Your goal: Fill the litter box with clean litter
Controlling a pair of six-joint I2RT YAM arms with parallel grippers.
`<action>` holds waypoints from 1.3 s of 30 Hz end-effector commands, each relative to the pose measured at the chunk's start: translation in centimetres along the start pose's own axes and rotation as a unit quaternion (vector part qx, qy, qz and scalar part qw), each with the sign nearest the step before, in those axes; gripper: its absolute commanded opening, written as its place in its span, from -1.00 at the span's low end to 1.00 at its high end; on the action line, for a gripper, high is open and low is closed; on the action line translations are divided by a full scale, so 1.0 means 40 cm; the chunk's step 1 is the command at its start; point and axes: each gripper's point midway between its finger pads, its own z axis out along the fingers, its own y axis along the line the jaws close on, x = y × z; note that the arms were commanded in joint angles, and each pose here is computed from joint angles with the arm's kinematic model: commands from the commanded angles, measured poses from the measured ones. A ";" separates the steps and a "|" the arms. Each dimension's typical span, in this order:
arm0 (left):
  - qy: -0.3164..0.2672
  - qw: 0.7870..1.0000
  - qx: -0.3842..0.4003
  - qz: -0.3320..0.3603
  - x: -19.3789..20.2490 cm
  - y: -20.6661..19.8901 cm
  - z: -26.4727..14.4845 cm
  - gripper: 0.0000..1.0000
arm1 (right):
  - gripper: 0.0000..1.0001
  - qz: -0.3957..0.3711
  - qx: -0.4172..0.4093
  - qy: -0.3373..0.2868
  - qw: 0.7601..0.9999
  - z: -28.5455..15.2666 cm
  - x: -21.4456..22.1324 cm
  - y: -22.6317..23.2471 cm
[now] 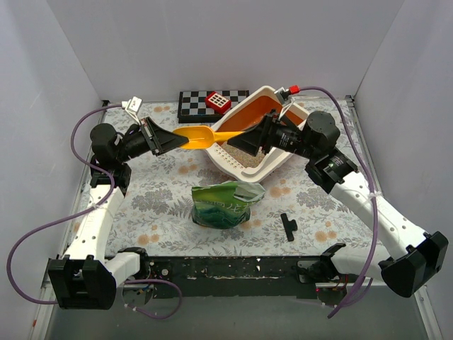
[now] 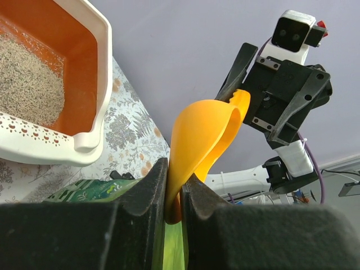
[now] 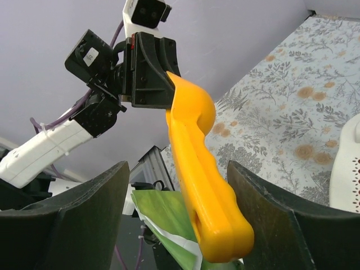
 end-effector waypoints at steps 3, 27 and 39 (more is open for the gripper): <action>-0.005 1.000 0.011 0.009 -0.008 -0.013 -0.007 -1.00 | 0.48 0.002 -0.031 0.003 1.000 0.011 -0.020 0.034; 0.008 1.000 0.009 0.009 -0.002 -0.004 -0.006 -1.00 | 0.12 -0.020 -0.034 -0.001 0.999 0.012 -0.025 0.034; 0.009 1.000 0.007 0.007 -0.001 -0.002 -0.005 -1.00 | -0.06 -0.032 -0.037 -0.007 0.999 0.008 -0.024 0.034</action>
